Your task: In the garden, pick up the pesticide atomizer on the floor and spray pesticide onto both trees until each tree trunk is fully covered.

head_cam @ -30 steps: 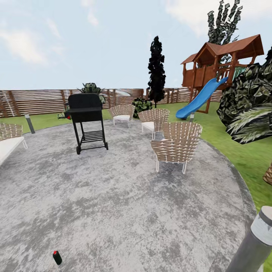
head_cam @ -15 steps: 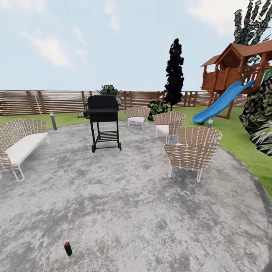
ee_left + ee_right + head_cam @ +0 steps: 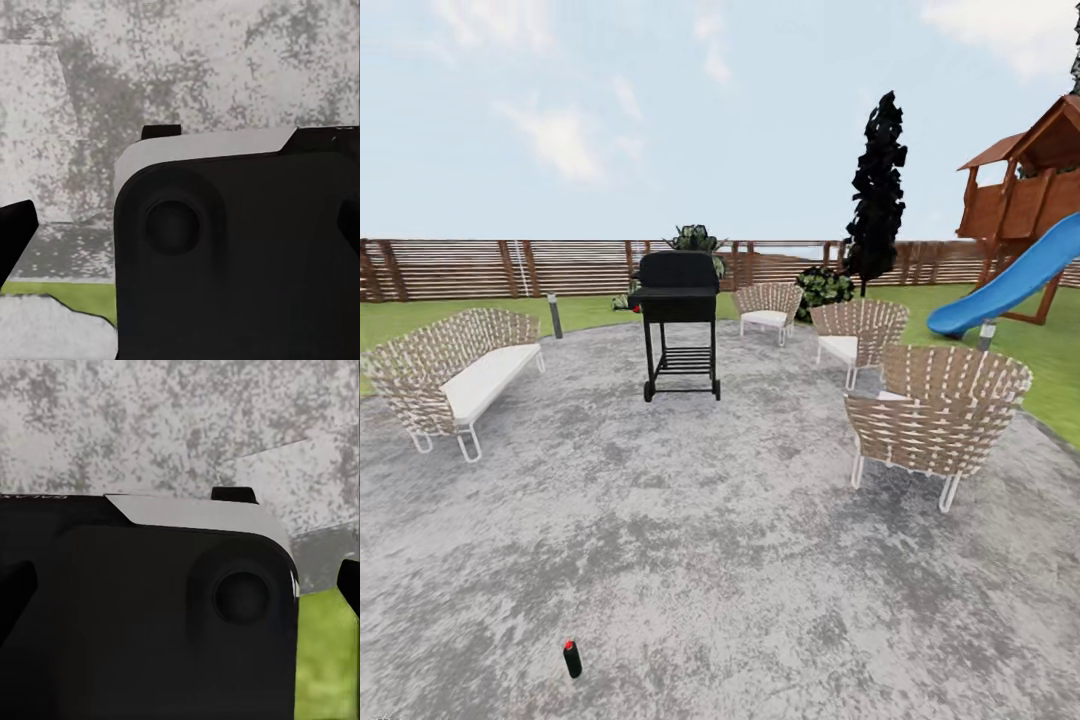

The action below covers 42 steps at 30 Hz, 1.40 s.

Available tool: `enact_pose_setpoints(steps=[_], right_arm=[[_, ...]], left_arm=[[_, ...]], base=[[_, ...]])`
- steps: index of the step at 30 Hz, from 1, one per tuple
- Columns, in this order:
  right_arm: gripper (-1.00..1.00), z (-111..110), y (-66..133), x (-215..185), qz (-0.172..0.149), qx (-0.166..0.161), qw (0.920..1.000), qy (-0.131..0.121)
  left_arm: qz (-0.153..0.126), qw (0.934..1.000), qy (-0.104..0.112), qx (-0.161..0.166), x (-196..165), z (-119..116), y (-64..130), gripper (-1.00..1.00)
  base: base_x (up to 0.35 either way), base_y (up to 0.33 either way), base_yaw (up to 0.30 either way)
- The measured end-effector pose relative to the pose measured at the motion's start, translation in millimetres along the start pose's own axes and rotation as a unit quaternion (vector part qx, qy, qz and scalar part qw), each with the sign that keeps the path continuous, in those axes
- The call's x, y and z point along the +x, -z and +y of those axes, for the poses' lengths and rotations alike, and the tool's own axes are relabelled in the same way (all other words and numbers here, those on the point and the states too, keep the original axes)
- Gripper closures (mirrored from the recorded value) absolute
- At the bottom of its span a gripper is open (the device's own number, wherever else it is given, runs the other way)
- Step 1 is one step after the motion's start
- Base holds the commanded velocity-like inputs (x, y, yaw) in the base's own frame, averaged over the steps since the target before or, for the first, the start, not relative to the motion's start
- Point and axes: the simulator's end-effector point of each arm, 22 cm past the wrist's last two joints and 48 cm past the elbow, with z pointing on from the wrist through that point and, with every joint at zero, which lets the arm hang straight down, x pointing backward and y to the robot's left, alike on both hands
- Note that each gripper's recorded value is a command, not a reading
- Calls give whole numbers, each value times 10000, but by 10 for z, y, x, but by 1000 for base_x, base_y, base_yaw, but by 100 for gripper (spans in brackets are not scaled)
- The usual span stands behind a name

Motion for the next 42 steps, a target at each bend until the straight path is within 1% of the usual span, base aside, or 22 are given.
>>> enact_pose_setpoints(steps=[13,20,37,42], right_arm=[[-100,0,0,6,6,0,10000,0],[-100,0,0,6,6,0,10000,0],[-100,0,0,7,7,0,10000,0],[-100,0,0,7,7,0,10000,0]], left_arm=[[-16,10000,28,-12,-11,10,-1,-100],[-17,10000,28,-10,-11,6,-1,-100],[-24,10000,64,-26,-18,23,-1,-100],[-24,10000,65,-26,-18,23,-1,-100]], base=[[339,-58,281],[247,-218,280],[80,-301,281],[143,-198,281]])
